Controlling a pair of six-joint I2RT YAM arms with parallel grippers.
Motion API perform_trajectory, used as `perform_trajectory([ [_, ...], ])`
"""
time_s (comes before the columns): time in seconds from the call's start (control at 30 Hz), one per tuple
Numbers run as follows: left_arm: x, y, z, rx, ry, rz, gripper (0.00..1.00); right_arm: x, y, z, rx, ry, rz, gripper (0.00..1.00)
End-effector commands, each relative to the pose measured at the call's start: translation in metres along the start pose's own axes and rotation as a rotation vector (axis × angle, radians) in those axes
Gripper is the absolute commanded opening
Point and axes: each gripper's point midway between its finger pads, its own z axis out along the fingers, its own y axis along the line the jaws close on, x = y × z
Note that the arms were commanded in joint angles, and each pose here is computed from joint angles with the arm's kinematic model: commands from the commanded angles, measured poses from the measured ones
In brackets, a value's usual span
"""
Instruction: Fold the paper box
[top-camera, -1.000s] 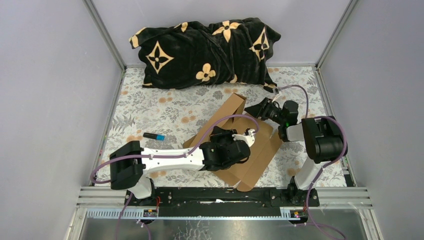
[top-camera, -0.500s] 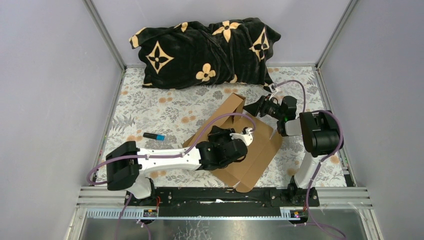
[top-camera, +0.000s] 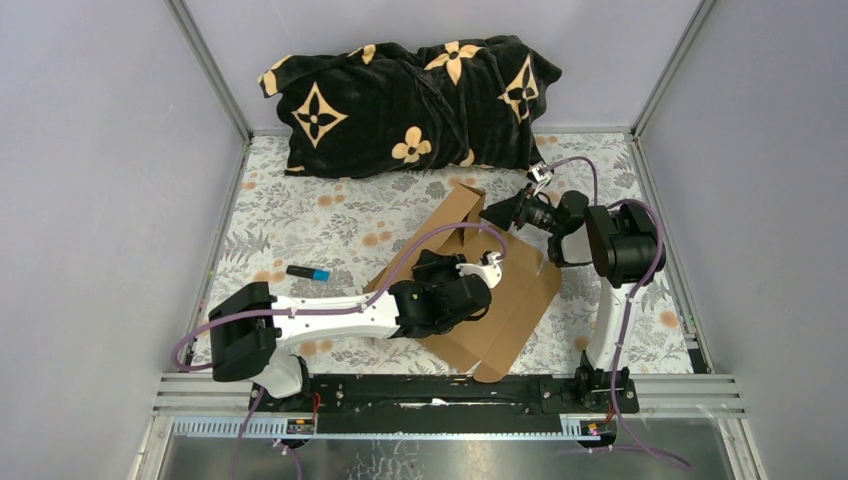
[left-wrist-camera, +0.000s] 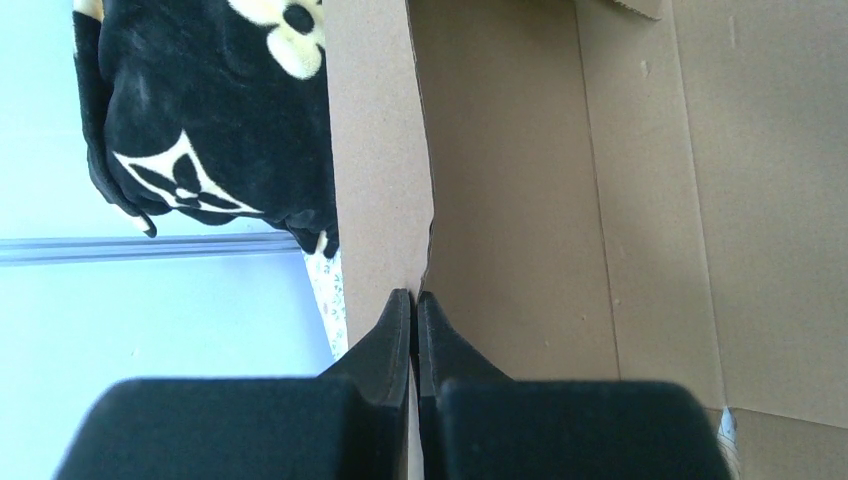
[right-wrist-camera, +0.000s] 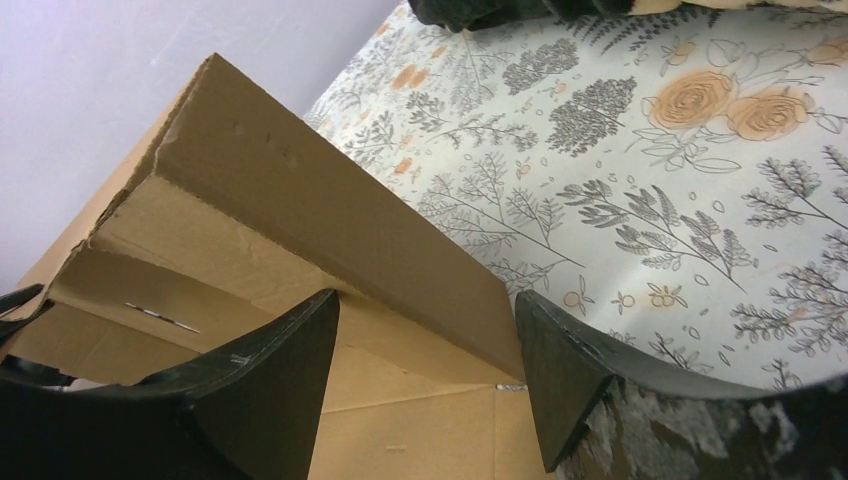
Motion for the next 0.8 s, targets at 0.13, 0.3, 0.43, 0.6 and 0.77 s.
perform_trajectory([
  [0.13,0.010,-0.042,0.005,0.173,-0.007,0.022,0.05,-0.025,0.037,0.013,-0.209,-0.051,-0.118,0.74],
  [0.3,0.010,-0.045,0.007,0.178,0.000,0.026,0.04,-0.023,0.046,0.018,-0.260,-0.015,-0.136,0.74],
  [0.43,0.010,-0.045,0.008,0.181,0.001,0.027,0.04,-0.018,0.049,0.026,-0.289,0.015,-0.135,0.74],
  [0.6,0.010,-0.043,0.007,0.181,-0.002,0.022,0.04,-0.005,0.043,0.038,-0.291,0.059,-0.127,0.69],
  [0.77,0.010,-0.043,0.006,0.183,-0.002,0.018,0.04,0.000,0.039,0.050,-0.271,0.074,-0.116,0.42],
])
